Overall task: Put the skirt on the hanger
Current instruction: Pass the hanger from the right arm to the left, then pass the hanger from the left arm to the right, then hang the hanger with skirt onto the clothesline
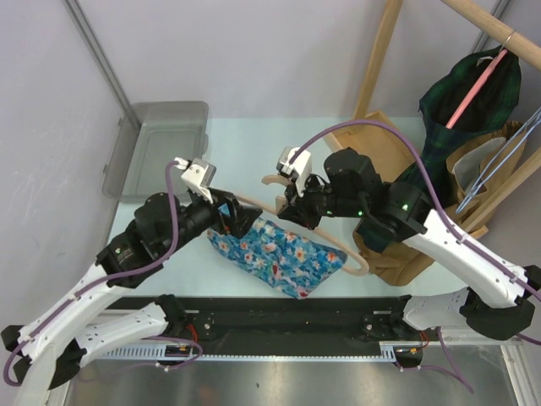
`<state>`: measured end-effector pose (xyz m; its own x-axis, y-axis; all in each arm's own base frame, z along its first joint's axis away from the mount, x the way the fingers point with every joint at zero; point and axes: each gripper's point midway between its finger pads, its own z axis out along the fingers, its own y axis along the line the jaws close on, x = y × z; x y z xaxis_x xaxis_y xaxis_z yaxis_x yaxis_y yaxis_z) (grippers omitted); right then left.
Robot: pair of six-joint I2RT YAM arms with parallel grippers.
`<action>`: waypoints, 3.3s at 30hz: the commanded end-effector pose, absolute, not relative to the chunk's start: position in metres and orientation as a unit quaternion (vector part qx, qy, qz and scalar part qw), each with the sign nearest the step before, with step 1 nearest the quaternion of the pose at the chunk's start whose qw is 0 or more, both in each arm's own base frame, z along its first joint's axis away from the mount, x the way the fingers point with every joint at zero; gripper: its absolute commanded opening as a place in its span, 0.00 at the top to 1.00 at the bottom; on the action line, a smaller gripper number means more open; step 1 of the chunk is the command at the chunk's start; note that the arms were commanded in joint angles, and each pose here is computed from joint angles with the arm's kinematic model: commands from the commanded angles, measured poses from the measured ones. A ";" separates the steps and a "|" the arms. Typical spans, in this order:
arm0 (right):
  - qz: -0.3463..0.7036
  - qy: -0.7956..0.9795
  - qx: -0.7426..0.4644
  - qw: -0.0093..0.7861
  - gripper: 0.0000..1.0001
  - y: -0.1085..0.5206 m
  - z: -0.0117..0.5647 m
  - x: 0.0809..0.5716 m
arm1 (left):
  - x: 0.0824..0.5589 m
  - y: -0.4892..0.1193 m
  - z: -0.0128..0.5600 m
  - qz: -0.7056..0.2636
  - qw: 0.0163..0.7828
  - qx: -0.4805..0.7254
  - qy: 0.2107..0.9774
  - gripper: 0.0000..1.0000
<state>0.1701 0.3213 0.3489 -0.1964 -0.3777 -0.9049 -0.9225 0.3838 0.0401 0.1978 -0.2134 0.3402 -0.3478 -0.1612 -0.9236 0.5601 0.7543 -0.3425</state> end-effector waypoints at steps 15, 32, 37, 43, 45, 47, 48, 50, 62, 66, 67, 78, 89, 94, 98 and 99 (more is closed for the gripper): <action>0.438 0.625 -0.547 0.343 1.00 0.300 0.397 0.087 | 0.067 -0.237 0.413 -0.482 0.487 0.467 0.559 0.02; 0.464 0.575 -0.574 0.352 1.00 0.306 0.429 0.062 | 0.073 -0.255 0.383 -0.492 0.429 0.469 0.595 0.64; 0.469 0.567 -0.582 0.346 1.00 0.307 0.430 0.056 | 0.068 -0.254 0.377 -0.496 0.407 0.480 0.598 0.85; 0.475 0.559 -0.587 0.342 1.00 0.309 0.434 0.053 | 0.060 -0.257 0.365 -0.501 0.368 0.499 0.604 0.97; 0.475 0.559 -0.588 0.340 1.00 0.310 0.433 0.052 | 0.061 -0.256 0.366 -0.499 0.372 0.500 0.602 1.00; 0.471 0.563 -0.586 0.342 1.00 0.311 0.431 0.054 | 0.064 -0.254 0.369 -0.491 0.386 0.495 0.603 1.00; 0.467 0.567 -0.585 0.344 1.00 0.311 0.429 0.056 | 0.066 -0.253 0.371 -0.489 0.391 0.492 0.605 1.00; 0.457 0.575 -0.584 0.345 0.97 0.310 0.423 0.060 | 0.064 -0.249 0.381 -0.488 0.403 0.491 0.599 1.00; 0.465 0.537 -0.600 0.367 0.31 0.300 0.411 0.053 | 0.042 -0.227 0.427 -0.503 0.419 0.482 0.582 1.00; 0.461 0.539 -0.598 0.374 0.37 0.300 0.407 0.060 | 0.034 -0.223 0.436 -0.513 0.419 0.485 0.571 1.00; 0.462 0.540 -0.596 0.373 0.42 0.300 0.407 0.062 | 0.033 -0.221 0.439 -0.514 0.421 0.485 0.569 1.00; 0.445 0.575 -0.564 0.392 1.00 0.300 0.411 0.077 | 0.056 -0.212 0.440 -0.470 0.474 0.442 0.599 0.42; 0.318 0.700 -0.320 0.554 1.00 0.275 0.436 0.186 | 0.151 -0.132 0.478 -0.299 0.667 0.159 0.664 0.00; 0.195 0.743 -0.142 0.624 1.00 0.228 0.442 0.251 | 0.151 -0.121 0.479 -0.299 0.681 0.129 0.656 0.00; 0.095 0.747 -0.002 0.658 1.00 0.184 0.454 0.290 | 0.149 -0.129 0.471 -0.308 0.672 0.146 0.658 0.00; 0.076 0.751 0.010 0.656 1.00 0.182 0.449 0.300 | 0.149 -0.132 0.469 -0.310 0.668 0.148 0.660 0.00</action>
<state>0.2544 0.2287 0.4022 -0.2672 -0.1055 -0.9579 -0.4566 0.8892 0.0294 0.1441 -0.1260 0.4682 -0.0555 -0.1896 -0.9803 0.6165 0.7658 -0.1830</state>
